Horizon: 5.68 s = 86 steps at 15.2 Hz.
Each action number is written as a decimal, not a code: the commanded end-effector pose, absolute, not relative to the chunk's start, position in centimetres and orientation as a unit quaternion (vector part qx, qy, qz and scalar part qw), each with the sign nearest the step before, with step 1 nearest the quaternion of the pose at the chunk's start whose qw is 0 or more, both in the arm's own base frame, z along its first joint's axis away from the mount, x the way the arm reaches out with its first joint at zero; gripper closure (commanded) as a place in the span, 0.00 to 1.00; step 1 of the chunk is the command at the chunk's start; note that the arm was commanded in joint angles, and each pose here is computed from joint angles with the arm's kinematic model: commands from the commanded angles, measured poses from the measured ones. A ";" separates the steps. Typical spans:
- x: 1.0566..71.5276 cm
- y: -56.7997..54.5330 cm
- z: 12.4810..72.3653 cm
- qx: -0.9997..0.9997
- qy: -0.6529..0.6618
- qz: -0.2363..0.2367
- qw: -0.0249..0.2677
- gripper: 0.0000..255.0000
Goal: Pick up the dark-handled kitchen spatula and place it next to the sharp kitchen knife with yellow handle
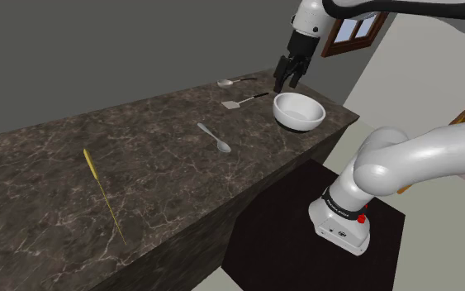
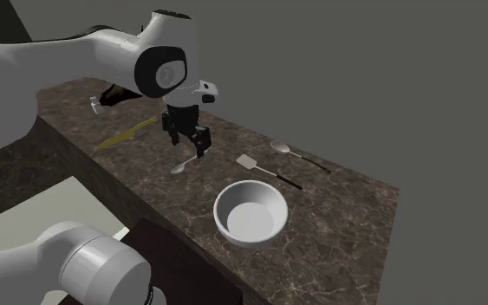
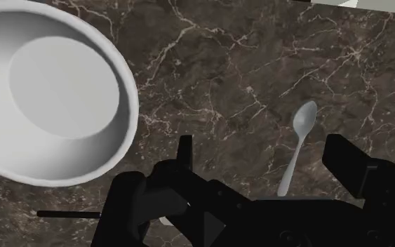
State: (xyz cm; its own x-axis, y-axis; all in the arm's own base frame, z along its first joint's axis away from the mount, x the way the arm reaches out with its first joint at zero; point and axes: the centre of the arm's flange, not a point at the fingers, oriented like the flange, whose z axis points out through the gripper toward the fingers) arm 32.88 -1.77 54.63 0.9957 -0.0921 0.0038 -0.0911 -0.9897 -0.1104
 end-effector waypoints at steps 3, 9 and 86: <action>33.6 -3.8 53.3 -0.999 -0.007 -0.002 0.050 0.00; 36.9 -9.5 49.4 -0.986 -0.166 0.005 0.034 0.00; 58.8 -4.6 45.4 -0.775 -0.631 0.026 -0.021 1.00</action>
State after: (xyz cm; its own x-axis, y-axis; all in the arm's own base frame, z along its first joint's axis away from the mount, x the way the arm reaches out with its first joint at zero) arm 58.59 -5.83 45.33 0.1997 0.9776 -0.0663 0.9798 -0.2001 0.0006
